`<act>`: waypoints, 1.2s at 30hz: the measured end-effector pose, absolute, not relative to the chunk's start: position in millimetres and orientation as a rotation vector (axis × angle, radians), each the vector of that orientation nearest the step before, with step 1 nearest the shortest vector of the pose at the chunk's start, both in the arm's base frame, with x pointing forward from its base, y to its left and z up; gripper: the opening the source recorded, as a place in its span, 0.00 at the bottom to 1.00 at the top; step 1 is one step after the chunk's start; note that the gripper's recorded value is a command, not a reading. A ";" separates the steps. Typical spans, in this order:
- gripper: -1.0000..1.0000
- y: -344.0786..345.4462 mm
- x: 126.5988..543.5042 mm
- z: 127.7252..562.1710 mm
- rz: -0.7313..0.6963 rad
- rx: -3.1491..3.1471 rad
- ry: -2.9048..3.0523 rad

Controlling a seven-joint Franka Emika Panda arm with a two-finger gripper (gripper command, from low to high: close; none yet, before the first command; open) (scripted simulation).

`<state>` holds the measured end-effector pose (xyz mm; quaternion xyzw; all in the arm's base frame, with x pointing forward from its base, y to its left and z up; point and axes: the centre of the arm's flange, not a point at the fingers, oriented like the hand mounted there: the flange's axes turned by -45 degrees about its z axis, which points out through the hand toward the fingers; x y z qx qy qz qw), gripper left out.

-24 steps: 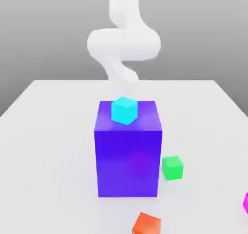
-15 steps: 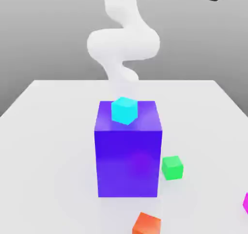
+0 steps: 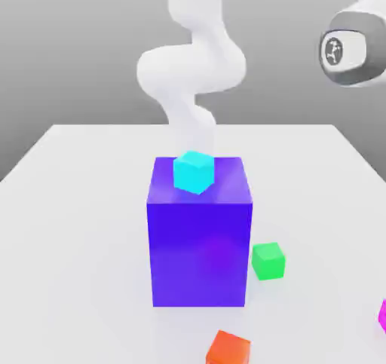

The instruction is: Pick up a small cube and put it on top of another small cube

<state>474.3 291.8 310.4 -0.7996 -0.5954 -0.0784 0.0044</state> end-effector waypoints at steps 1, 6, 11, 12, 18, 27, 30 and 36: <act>0.50 300.4 469.5 292.3 -0.208 -2.465 -1.925; 0.50 339.2 435.7 202.5 -0.028 -2.240 -2.202; 0.00 344.4 429.3 131.6 -0.001 -2.201 -2.242; 0.00 344.4 429.3 131.6 -0.001 -2.201 -2.242; 0.00 344.5 429.0 132.0 0.002 -2.200 -2.243; 0.00 292.3 415.2 221.0 0.010 -2.191 -2.331; 0.00 258.0 400.3 236.2 0.016 -2.173 -2.377; 0.00 194.6 358.2 251.1 0.025 -2.104 -2.434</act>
